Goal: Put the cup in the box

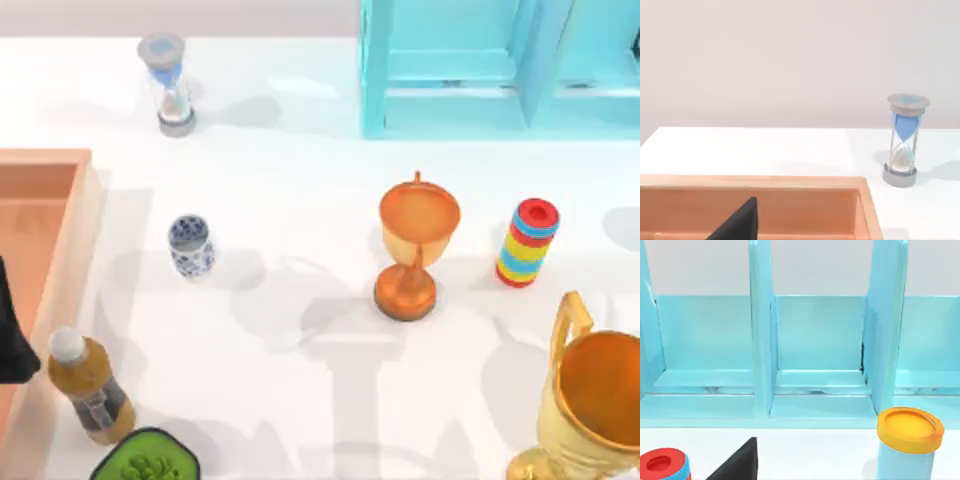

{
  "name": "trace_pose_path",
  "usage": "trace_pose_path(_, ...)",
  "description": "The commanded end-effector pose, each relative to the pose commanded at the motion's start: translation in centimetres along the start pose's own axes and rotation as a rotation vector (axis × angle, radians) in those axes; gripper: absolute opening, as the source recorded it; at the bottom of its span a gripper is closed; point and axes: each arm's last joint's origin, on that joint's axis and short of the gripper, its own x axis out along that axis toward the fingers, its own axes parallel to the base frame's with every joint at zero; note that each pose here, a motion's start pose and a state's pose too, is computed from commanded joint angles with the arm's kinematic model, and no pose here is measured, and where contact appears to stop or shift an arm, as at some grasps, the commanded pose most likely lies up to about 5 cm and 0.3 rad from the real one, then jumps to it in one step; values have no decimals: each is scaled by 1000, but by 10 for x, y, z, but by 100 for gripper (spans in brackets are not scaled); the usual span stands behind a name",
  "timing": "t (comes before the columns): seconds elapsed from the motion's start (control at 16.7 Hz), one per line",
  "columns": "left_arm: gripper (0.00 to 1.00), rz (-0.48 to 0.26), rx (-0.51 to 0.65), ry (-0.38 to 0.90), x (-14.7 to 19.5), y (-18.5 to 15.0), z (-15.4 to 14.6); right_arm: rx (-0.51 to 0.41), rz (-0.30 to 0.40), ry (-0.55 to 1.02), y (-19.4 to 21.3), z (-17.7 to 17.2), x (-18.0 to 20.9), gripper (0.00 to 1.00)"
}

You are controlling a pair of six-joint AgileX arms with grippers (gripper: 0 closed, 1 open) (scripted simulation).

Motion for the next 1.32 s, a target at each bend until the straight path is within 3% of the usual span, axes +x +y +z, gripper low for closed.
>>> trace_pose_path(0.24,100,5,-12,24,0,0,5,0,0,0,0,0,0,100)
trace_pose_path(0.48,100,43,-80,172,6,2,32,0,0,0,0,0,0,100)
trace_pose_path(0.66,100,92,-148,371,25,3,60,0,0,0,0,0,0,100)
trace_pose_path(0.9,100,163,-211,723,80,2,88,0,0,0,0,0,0,100)
trace_pose_path(1.32,100,230,-186,1265,201,-30,88,0,0,0,0,0,0,100)
